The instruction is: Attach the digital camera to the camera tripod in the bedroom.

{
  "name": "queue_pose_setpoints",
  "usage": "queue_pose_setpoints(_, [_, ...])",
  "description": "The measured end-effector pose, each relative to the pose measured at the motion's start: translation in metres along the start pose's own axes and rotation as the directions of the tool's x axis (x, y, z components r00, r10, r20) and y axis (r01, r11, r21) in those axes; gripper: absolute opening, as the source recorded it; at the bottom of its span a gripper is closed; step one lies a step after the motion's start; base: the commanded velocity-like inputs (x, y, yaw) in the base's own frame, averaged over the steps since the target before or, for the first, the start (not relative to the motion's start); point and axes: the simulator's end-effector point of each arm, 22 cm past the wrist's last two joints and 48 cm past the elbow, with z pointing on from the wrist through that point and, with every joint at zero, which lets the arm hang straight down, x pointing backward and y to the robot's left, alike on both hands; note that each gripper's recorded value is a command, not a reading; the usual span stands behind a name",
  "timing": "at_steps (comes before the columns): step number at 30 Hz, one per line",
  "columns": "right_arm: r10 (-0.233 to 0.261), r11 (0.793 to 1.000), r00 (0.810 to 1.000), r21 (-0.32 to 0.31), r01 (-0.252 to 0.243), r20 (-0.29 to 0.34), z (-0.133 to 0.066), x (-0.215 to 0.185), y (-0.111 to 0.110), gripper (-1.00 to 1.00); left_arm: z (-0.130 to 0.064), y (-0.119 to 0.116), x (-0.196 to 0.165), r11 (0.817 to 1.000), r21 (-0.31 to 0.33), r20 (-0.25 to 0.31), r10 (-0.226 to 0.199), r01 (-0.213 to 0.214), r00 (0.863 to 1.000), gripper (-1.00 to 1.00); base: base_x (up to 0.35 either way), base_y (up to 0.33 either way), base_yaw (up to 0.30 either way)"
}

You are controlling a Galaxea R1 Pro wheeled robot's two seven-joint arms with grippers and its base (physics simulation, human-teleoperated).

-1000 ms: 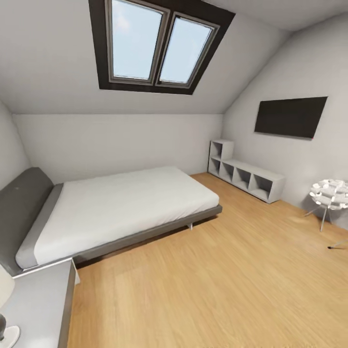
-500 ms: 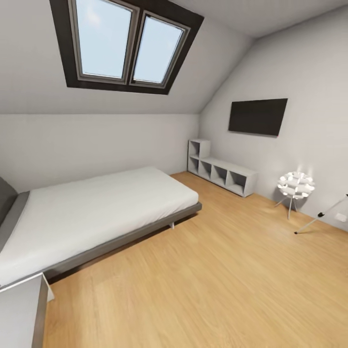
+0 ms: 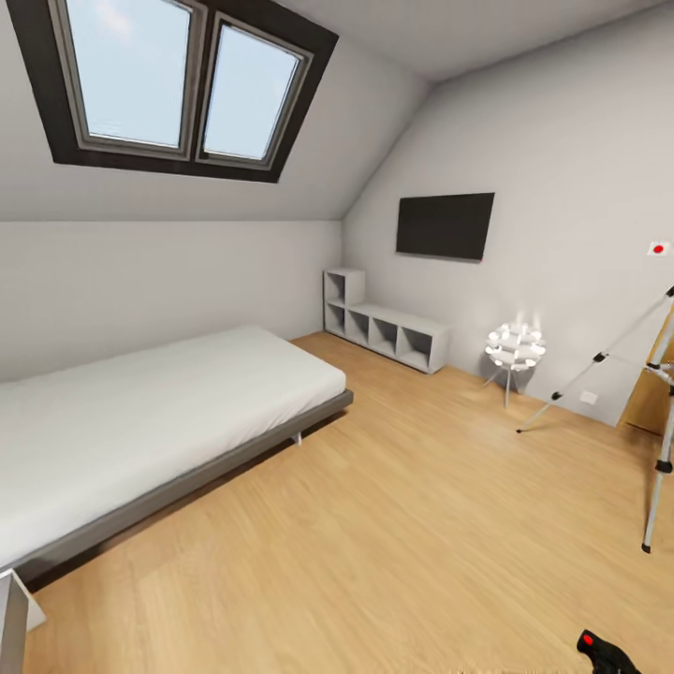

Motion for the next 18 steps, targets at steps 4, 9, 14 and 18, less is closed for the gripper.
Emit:
queue_pose_setpoints(4, [-0.002,1.000,1.000,0.000,0.002,-0.001,0.0000,0.0004,-0.0004,1.00,0.0000,-0.0005,0.0001,1.000,0.001,0.000,0.000,0.000,1.000,1.00,0.000,0.000,-0.297])
queue_pose_setpoints(9, [-0.001,1.000,1.000,0.003,0.001,-0.001,0.0000,0.0002,-0.0014,1.00,0.0000,-0.0005,0.0001,1.000,0.001,0.000,0.001,-0.001,1.000,1.00,0.000,0.000,-0.297])
queue_pose_setpoints(14, [0.002,1.000,1.000,0.010,-0.002,-0.007,0.0000,0.0012,-0.0028,1.00,0.0000,-0.0012,0.0003,1.000,0.002,0.000,-0.001,0.001,1.000,1.00,0.000,0.000,-0.297])
queue_pose_setpoints(18, [0.002,1.000,1.000,0.006,-0.002,-0.009,0.0001,0.0013,0.0010,1.00,0.0000,-0.0022,0.0006,1.000,0.003,-0.001,-0.002,0.002,1.000,1.00,0.000,0.000,-0.297])
